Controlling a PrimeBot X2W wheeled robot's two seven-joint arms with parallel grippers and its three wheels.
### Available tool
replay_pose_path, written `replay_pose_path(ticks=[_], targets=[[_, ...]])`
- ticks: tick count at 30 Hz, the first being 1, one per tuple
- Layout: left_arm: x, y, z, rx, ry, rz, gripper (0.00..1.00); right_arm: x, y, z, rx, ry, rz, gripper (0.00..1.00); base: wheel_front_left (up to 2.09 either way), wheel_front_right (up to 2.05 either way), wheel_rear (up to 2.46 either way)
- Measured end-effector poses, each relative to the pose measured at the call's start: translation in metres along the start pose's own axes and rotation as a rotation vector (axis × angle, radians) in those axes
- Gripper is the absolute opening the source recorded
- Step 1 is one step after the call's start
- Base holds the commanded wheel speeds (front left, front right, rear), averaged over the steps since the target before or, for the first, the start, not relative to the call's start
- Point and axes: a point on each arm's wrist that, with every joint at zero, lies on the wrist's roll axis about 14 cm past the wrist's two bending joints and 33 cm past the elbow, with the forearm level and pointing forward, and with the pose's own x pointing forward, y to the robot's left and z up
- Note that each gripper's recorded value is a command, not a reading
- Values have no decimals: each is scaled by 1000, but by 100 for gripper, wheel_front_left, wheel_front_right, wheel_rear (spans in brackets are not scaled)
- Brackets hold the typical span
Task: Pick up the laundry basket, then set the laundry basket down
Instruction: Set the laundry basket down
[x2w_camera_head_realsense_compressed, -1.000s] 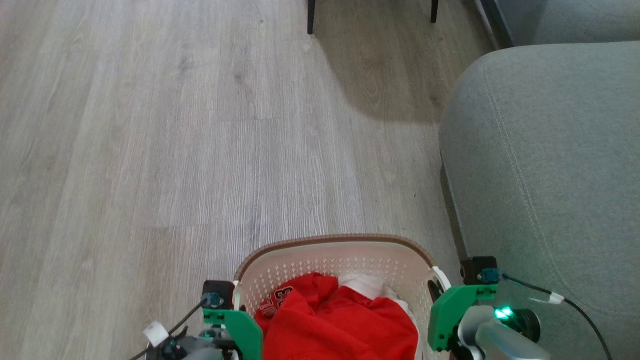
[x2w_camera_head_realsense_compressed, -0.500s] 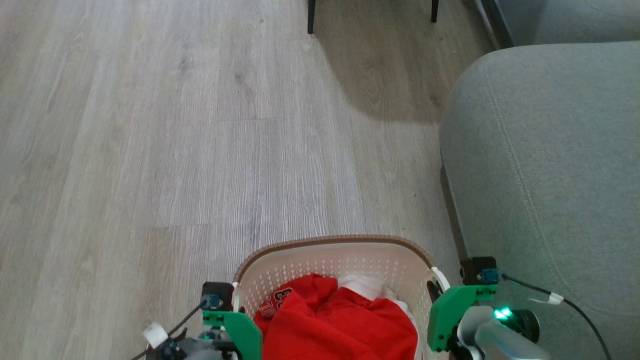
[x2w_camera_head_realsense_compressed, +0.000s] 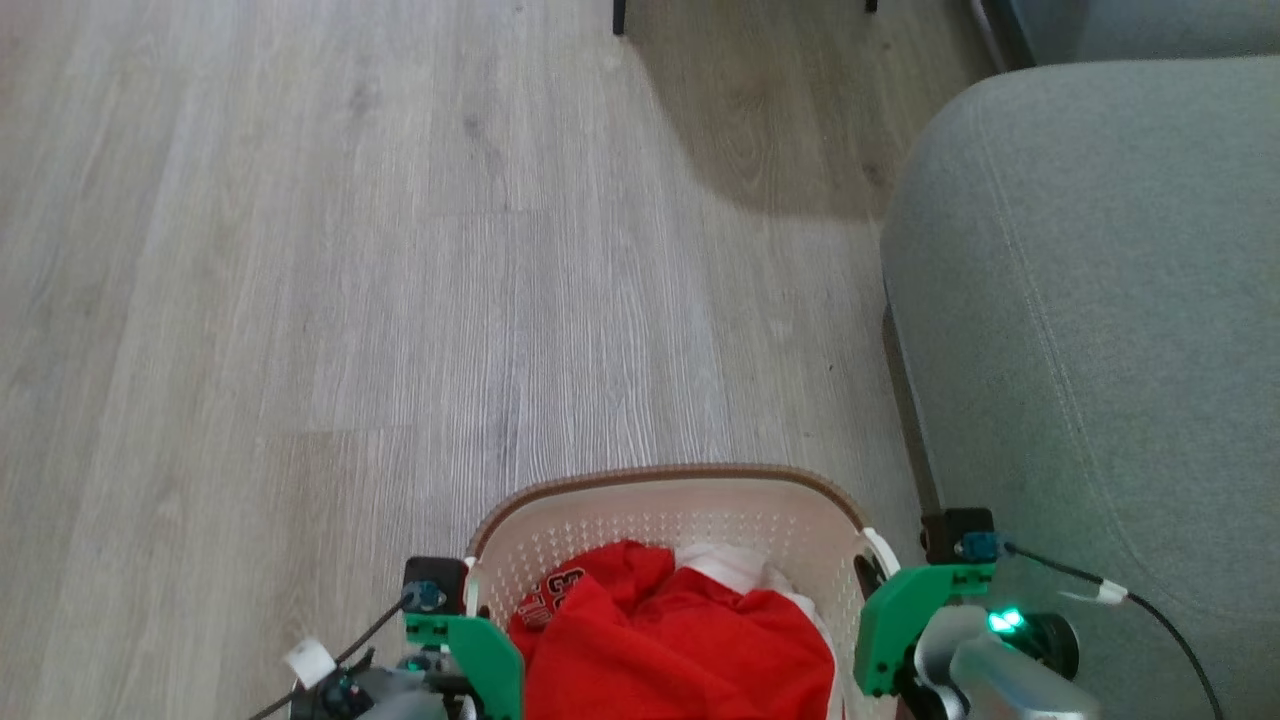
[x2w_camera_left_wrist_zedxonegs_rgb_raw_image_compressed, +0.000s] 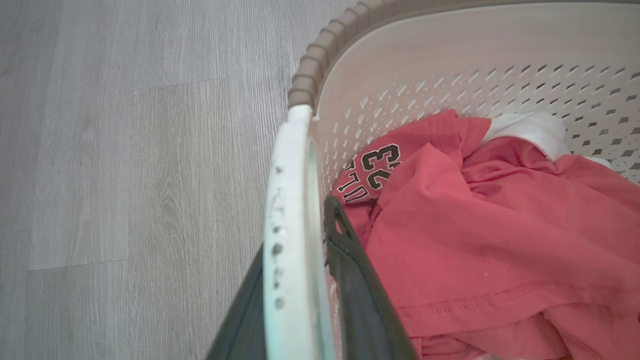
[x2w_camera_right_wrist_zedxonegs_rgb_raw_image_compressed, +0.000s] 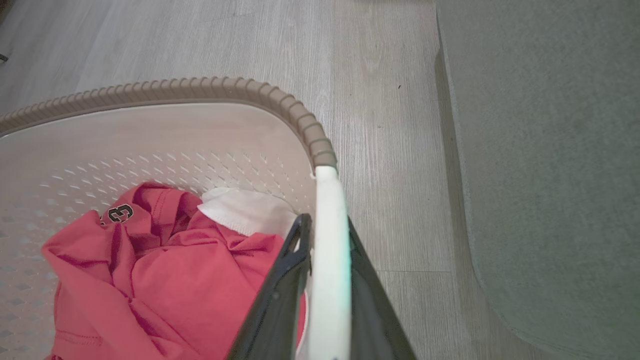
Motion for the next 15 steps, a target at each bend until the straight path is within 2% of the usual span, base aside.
replay_pose_path(ticks=[7, 15], targets=[[12, 2, 11, 2, -3, 3, 0, 12, -4, 9, -7, -4, -3, 0, 0, 0, 0], [43, 7, 45, 38, -36, 8, 0, 44, -11, 39, -58, -34, 5, 0, 0, 0, 0]])
